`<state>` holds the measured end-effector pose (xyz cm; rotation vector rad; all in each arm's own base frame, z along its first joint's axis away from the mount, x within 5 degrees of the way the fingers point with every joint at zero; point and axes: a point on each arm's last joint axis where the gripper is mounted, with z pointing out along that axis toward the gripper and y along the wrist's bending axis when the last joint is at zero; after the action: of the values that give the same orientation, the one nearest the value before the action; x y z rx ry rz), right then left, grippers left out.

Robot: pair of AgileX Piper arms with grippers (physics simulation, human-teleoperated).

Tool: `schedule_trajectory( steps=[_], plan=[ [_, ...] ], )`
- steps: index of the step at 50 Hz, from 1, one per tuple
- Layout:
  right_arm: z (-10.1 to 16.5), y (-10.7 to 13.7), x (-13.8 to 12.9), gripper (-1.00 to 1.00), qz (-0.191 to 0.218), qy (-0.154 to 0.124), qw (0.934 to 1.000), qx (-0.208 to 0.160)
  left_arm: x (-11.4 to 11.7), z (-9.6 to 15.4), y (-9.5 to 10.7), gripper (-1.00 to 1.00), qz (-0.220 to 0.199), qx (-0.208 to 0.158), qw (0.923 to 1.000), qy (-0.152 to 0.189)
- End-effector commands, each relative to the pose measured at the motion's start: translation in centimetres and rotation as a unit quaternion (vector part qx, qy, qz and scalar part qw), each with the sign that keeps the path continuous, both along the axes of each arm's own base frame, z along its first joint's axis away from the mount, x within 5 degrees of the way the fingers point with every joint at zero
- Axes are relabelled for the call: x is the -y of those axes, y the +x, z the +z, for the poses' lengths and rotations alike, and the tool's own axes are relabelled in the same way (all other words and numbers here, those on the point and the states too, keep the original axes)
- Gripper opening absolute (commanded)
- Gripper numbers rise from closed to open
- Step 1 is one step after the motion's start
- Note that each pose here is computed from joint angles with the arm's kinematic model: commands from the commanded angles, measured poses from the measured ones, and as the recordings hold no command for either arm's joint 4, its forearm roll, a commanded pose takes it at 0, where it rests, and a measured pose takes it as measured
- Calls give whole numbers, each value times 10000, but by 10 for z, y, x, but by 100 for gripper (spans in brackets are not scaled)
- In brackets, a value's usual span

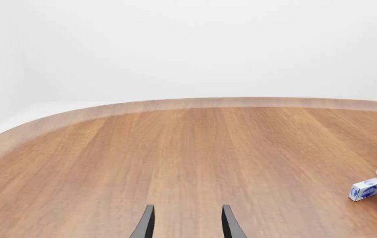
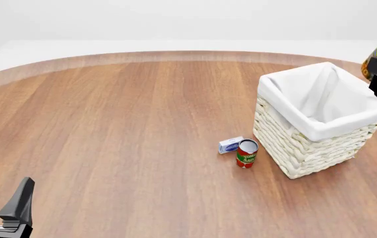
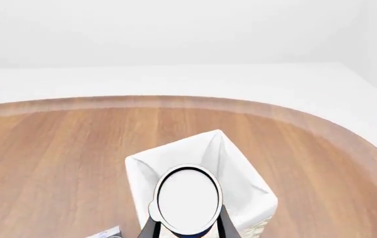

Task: Pick up the alphabet soup and the cream cheese box, and put them in the basket.

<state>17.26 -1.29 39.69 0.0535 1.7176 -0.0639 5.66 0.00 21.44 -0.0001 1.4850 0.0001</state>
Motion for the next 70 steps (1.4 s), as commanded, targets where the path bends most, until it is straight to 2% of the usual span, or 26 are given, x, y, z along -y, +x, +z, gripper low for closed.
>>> schedule_trajectory(
  steps=[1,11,22,35,70],
  plan=[
    [4,24,2,-100,-68,316,9993,-175,0,0,0,100,0,-1,10000,-1],
    [-8,45,3,-100,-57,377,9983,-433,0,0,0,100,-1,0,10000,-1],
    [-20,71,11,-100,-243,672,9955,-616,0,0,0,100,0,0,10000,-1],
    [-26,96,10,-100,-202,662,9945,-780,0,0,0,100,0,-1,10000,-1],
    [-51,124,14,-100,-231,656,9928,-971,0,0,0,100,1,0,10000,0]
  ],
)
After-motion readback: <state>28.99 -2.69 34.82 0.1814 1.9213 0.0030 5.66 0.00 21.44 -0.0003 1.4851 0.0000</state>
